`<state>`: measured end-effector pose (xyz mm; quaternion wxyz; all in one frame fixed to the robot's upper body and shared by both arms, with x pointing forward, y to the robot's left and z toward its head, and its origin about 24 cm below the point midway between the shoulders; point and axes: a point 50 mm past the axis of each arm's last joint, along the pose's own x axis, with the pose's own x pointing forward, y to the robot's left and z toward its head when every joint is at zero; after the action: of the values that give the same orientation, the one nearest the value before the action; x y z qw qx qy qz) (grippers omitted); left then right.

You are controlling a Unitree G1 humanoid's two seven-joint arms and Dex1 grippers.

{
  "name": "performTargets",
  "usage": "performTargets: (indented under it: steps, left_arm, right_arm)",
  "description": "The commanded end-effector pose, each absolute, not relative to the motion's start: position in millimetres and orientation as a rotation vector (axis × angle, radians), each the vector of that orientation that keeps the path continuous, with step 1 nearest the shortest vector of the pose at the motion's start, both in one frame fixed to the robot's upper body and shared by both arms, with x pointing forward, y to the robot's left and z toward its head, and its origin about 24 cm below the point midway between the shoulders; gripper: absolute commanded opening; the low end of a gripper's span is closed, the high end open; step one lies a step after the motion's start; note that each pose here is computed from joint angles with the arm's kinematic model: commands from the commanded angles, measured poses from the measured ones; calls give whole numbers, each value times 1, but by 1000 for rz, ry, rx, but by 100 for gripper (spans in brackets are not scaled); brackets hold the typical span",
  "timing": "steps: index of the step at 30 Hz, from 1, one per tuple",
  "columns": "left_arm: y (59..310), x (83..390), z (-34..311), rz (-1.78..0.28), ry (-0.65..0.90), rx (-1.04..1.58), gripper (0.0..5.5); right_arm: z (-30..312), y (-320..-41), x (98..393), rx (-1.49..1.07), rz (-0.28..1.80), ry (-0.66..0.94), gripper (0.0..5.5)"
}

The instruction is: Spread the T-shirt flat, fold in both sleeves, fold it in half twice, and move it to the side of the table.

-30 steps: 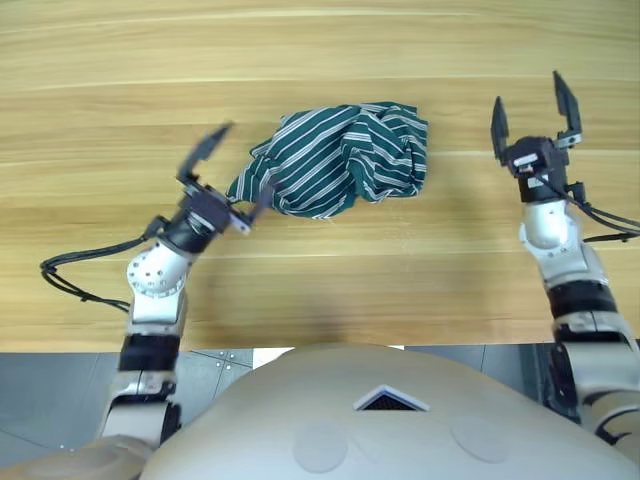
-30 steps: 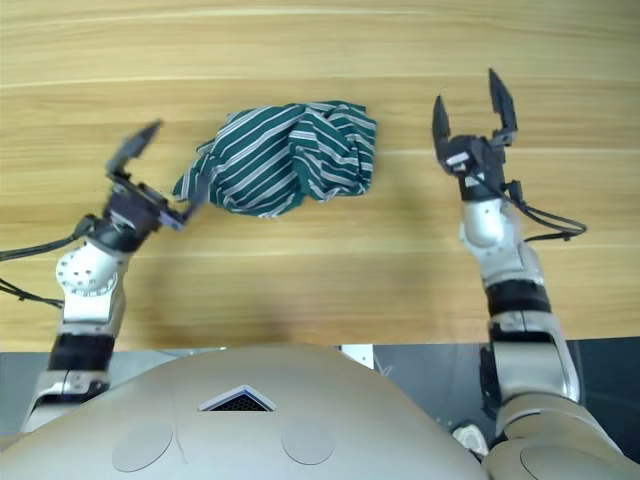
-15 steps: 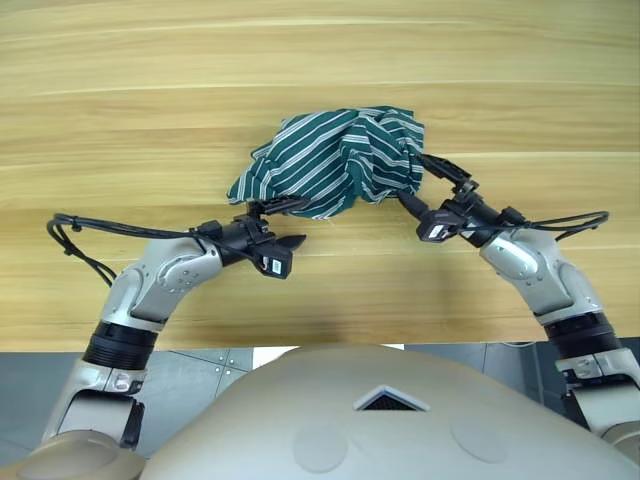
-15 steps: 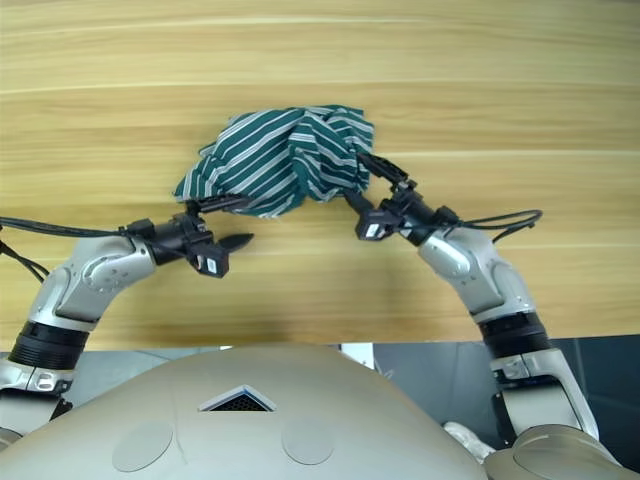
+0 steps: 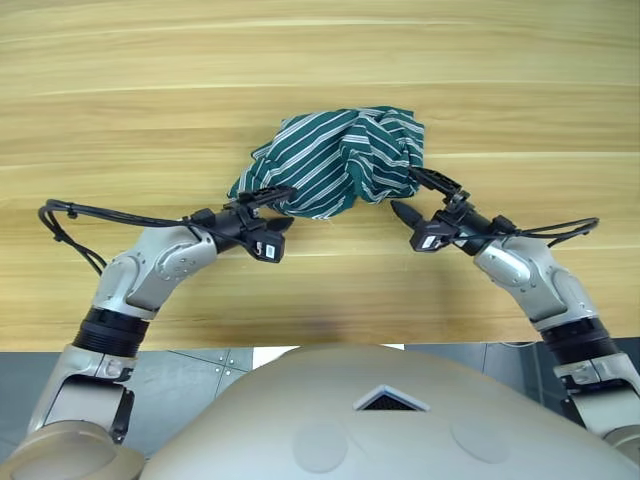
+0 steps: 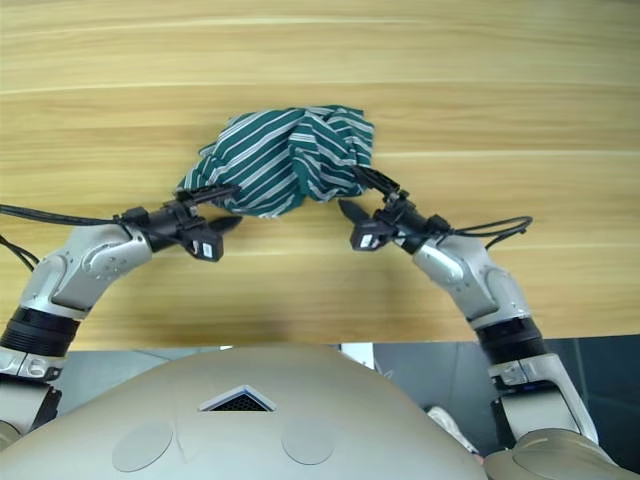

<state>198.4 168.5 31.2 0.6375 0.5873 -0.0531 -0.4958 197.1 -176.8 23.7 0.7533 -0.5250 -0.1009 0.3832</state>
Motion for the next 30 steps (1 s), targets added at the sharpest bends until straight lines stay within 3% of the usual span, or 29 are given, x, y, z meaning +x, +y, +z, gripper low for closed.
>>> performTargets:
  steps: [1, 6, 16, 24, 30]
  left_arm:
    - [172, 192, 20, -1178, -46, 1355, 242]
    - [170, 192, 16, -1186, -40, 1344, 152]
    - [165, 192, 11, -1191, -41, 1333, 2]
    - [159, 193, 13, -1151, -78, 1322, 2]
    - [158, 195, 15, -1123, -91, 1322, 0]
  right_arm:
    - [29, -183, 198, -1188, 836, -211, 357]
    - [24, -188, 189, -1208, 912, -158, 357]
    - [8, -192, 206, -1300, 922, -109, 357]
    - [-9, -190, 209, -1313, 940, -80, 357]
    - [-10, -192, 199, -1310, 994, -80, 246]
